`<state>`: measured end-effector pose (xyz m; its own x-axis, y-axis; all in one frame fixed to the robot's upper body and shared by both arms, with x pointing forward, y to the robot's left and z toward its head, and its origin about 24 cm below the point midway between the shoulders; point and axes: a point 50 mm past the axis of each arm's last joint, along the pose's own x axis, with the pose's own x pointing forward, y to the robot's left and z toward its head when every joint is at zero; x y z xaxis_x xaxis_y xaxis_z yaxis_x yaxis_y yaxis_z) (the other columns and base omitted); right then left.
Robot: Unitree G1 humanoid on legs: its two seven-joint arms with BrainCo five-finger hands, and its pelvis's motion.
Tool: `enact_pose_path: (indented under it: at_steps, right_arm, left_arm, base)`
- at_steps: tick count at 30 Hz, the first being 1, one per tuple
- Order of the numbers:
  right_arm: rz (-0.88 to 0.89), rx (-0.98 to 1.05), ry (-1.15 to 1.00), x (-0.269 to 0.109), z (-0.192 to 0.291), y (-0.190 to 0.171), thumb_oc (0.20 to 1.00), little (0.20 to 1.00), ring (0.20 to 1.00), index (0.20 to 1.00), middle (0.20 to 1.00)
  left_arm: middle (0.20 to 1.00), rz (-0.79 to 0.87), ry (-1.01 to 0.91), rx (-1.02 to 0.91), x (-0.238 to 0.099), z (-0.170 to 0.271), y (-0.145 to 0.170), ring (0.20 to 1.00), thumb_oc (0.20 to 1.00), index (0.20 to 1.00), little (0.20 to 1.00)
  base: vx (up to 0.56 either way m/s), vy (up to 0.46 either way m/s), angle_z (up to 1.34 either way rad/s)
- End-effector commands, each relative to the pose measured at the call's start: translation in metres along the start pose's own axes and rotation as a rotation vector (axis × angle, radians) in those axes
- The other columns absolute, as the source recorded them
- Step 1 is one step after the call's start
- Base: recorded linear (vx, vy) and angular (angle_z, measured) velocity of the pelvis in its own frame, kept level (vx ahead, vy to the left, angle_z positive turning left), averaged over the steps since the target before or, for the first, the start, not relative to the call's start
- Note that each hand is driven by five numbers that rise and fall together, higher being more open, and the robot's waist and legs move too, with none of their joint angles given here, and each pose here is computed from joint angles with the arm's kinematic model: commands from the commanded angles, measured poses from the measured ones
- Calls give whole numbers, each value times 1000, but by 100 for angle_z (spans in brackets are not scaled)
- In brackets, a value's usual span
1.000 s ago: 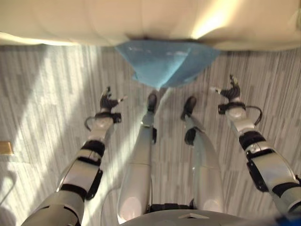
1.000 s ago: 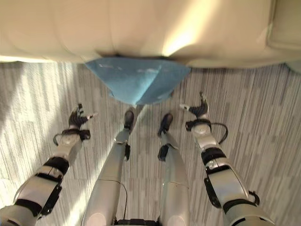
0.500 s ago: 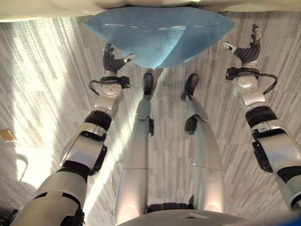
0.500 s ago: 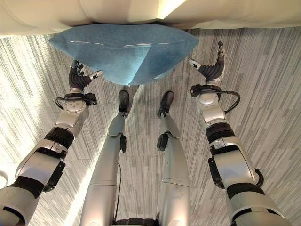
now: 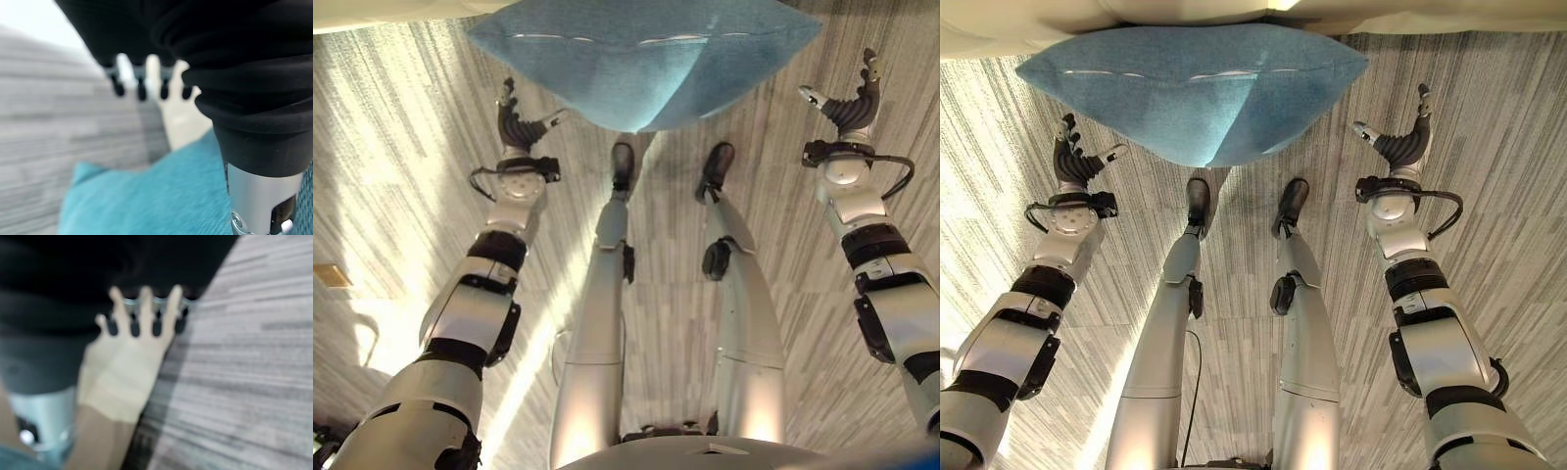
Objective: Pick up all the scattered cushions and arrange them neatly on the sofa.
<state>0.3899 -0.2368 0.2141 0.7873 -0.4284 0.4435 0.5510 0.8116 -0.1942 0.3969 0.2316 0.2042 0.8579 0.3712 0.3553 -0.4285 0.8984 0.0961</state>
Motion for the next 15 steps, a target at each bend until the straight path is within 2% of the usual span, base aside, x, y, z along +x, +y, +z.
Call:
enact_pose_path:
  at_steps: [1, 7, 10, 15]
  right_arm:
    - [47, 7, 23, -13, -17, 5, 1000, 1000, 1000, 1000, 1000]
    - [93, 20, -15, -6, 3, 19, 1000, 1000, 1000, 1000, 1000]
    - [135, 49, -63, 0, 23, 31, 1000, 1000, 1000, 1000, 1000]
    - [226, 124, -113, -1, 49, 54, 1000, 1000, 1000, 1000, 1000]
  left_arm:
    - [1000, 41, 63, 51, -11, -29, 18, 1000, 1000, 1000, 1000]
    - [1000, -2, -67, 31, 6, 16, -1, 1000, 1000, 1000, 1000]
    - [1000, -66, -150, -49, 5, 41, -24, 1000, 1000, 1000, 1000]
    - [1000, -135, -174, -90, 1, 53, -47, 1000, 1000, 1000, 1000]
  base:
    - [27, 39, -3]
    - [17, 26, -1]
    - [11, 26, -1]
    - [0, 0, 0]
